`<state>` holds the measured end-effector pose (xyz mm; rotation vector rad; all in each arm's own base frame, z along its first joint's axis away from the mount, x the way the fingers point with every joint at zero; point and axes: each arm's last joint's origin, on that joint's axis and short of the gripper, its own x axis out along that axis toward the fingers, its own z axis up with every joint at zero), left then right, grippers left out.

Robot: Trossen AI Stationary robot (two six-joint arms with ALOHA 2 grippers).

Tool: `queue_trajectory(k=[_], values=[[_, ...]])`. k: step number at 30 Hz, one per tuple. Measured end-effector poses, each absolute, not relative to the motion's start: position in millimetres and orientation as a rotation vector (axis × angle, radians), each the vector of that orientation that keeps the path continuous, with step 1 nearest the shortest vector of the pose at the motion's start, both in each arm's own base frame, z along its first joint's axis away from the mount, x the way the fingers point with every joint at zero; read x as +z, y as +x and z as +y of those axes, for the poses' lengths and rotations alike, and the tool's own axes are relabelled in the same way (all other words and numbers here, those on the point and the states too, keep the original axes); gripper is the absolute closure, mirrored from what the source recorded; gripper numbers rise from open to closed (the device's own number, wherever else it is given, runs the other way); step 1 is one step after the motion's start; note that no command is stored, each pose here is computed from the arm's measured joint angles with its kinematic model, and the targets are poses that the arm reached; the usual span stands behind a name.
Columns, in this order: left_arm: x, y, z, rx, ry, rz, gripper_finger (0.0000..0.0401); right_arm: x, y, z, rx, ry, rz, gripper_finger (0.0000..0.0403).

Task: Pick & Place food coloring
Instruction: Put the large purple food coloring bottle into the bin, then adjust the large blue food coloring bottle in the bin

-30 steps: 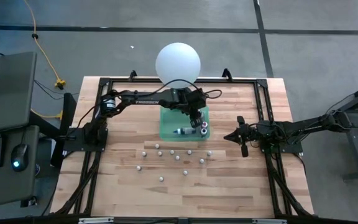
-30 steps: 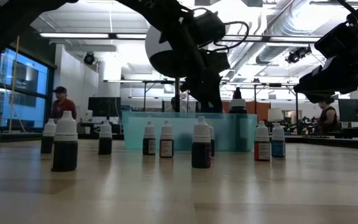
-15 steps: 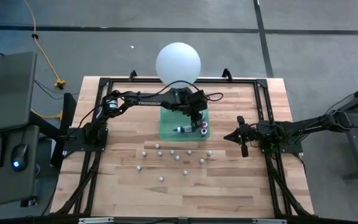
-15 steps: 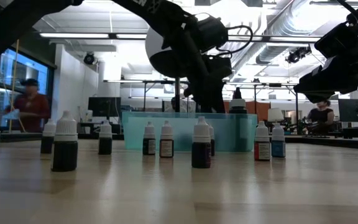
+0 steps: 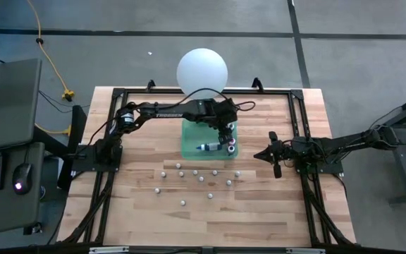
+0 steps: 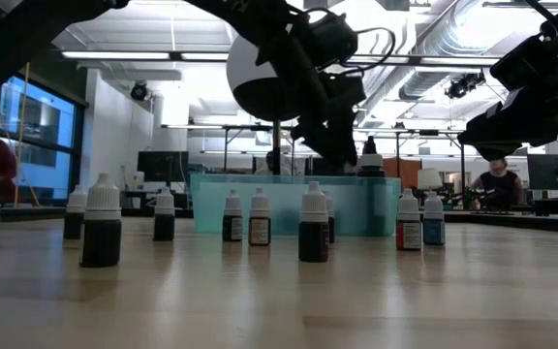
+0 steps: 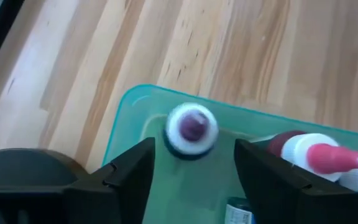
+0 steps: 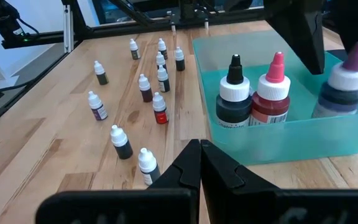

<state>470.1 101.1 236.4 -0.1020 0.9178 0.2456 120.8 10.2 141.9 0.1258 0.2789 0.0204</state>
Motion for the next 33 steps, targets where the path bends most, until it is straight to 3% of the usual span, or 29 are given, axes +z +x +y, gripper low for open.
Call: queue_trajectory(k=[17, 23, 33], values=[[255.9, 456.8, 98.1, 0.233, -0.082, 0.952, 0.0173, 141.9, 120.8, 10.2, 0.02, 0.126, 0.279, 0.0402], [262.1, 437.5, 89.8, 0.11, -0.135, 1.094, 0.0173, 141.8, 120.8, 10.2, 0.02, 0.126, 0.28, 0.0402], [229.0, 419.9, 75.8, 0.03, -0.18, 1.322, 0.0173, 141.8, 120.8, 10.2, 0.02, 0.126, 0.28, 0.0402]])
